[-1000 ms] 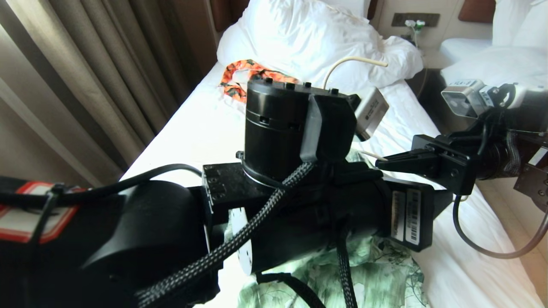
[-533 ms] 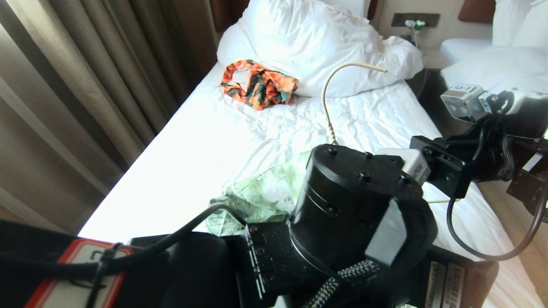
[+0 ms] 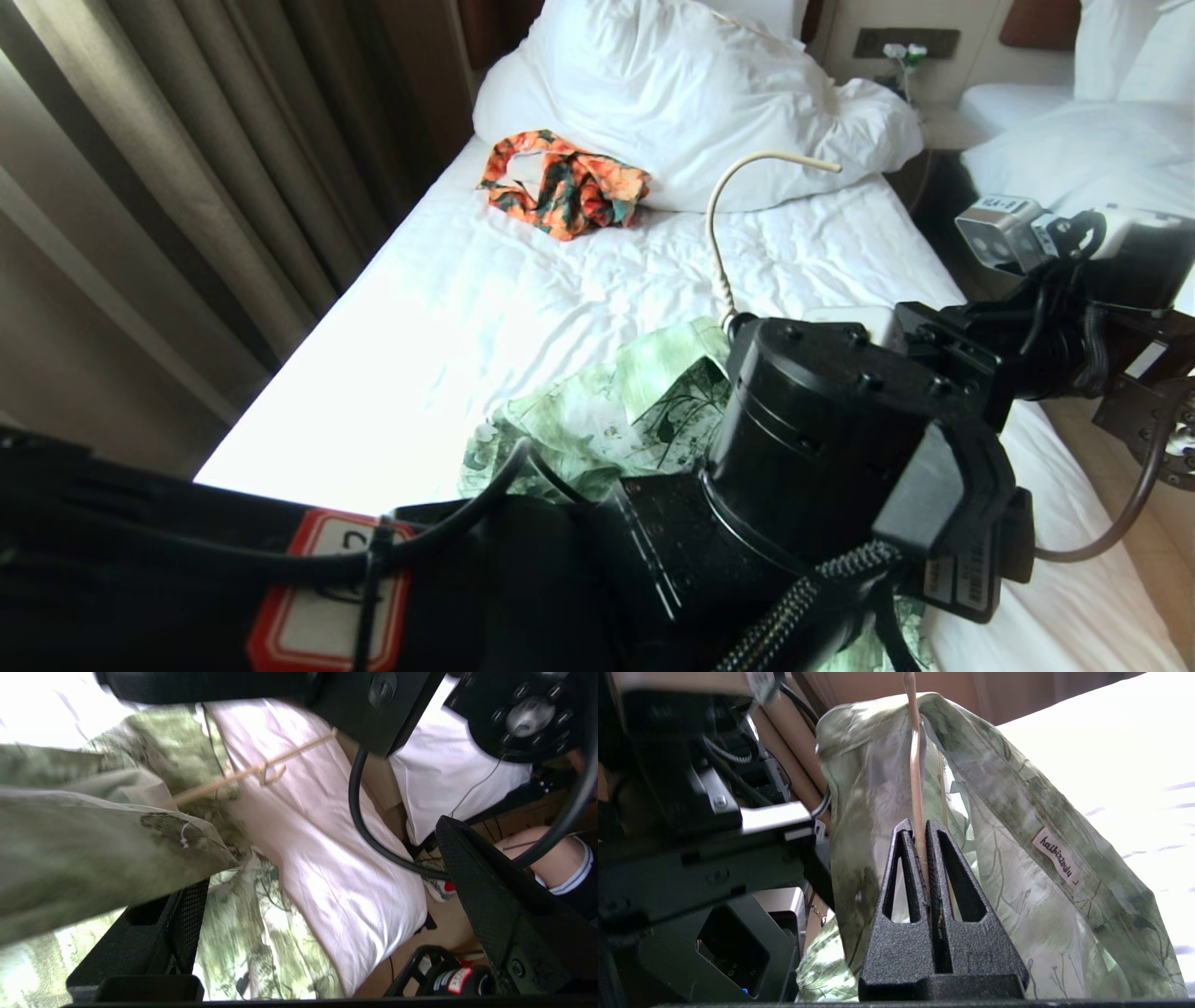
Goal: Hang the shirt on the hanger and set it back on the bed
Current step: Hook one side of the shirt onto the hanger, then hook the other side of the shirt onto the hanger
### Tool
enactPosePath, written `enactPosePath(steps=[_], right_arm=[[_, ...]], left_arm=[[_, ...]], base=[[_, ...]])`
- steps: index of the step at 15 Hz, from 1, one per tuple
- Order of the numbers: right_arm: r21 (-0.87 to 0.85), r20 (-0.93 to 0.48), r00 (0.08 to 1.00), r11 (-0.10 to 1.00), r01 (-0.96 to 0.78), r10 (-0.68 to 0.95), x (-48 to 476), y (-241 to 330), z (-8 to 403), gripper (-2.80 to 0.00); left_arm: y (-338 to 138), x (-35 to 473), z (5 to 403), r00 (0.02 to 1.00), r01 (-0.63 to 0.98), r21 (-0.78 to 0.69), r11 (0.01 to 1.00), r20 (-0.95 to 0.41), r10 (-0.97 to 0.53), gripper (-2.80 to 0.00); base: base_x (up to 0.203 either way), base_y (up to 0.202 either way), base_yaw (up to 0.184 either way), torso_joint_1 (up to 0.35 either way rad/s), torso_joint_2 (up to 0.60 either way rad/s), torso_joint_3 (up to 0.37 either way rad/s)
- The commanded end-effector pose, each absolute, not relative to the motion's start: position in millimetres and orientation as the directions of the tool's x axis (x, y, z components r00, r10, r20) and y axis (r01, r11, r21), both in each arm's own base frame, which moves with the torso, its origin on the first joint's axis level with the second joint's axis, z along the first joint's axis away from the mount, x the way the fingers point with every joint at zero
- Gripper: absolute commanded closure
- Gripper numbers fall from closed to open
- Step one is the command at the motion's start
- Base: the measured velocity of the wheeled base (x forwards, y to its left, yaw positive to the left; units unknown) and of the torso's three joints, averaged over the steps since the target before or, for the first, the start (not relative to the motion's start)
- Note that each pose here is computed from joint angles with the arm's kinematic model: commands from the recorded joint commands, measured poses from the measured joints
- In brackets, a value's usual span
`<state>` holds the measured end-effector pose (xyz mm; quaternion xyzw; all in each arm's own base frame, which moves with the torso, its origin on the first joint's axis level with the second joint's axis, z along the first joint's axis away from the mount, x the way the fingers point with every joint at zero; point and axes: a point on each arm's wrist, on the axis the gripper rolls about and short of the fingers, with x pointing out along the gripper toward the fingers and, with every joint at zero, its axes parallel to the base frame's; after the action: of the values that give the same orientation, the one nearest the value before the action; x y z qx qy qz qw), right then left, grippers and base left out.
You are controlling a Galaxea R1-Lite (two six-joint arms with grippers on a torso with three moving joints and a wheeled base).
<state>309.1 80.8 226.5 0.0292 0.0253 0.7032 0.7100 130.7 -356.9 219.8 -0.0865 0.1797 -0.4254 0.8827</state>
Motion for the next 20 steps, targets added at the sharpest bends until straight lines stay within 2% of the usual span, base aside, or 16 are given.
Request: enactPosePath(steps=[1, 3, 7, 12, 13, 20], right_arm=[[0.082, 0.004, 0.014, 0.013, -0.997, 1.000, 312, 77, 224, 0.00], [0.076, 0.005, 0.021, 0.021, -0.997, 1.000, 312, 75, 226, 0.00], [0.070, 0.007, 0.027, 0.027, -0.997, 1.000, 312, 73, 227, 0.00], [0.080, 0.005, 0.024, 0.024, -0.996, 1.000, 312, 74, 224, 0.00], [0.079, 0.005, 0.023, 0.022, -0.997, 1.000, 312, 75, 225, 0.00], [0.083, 0.004, 0.014, 0.013, -0.996, 1.000, 311, 77, 224, 0.00]], left_arm=[[-341, 132, 246, 0.602, 0.724, -0.294, 0.624, -0.174, -0.779, -2.80], [-331, 133, 256, 0.617, 0.718, -0.290, 0.633, -0.155, -0.771, -2.80], [-322, 128, 226, 0.610, 0.707, -0.254, 0.661, -0.253, -0.750, -2.80], [-301, 121, 227, 0.641, 0.681, -0.246, 0.690, -0.255, -0.724, -2.80], [-296, 119, 226, 0.646, 0.677, -0.241, 0.695, -0.259, -0.719, 0.00], [-253, 103, 246, 0.654, 0.679, -0.262, 0.686, -0.207, -0.727, 0.00]], base=[[0.000, 0.000, 0.000, 0.000, 0.00, 0.000], [0.000, 0.000, 0.000, 0.000, 0.00, 0.000], [0.000, 0.000, 0.000, 0.000, 0.00, 0.000], [0.000, 0.000, 0.000, 0.000, 0.00, 0.000], [0.000, 0.000, 0.000, 0.000, 0.00, 0.000], [0.000, 0.000, 0.000, 0.000, 0.00, 0.000]])
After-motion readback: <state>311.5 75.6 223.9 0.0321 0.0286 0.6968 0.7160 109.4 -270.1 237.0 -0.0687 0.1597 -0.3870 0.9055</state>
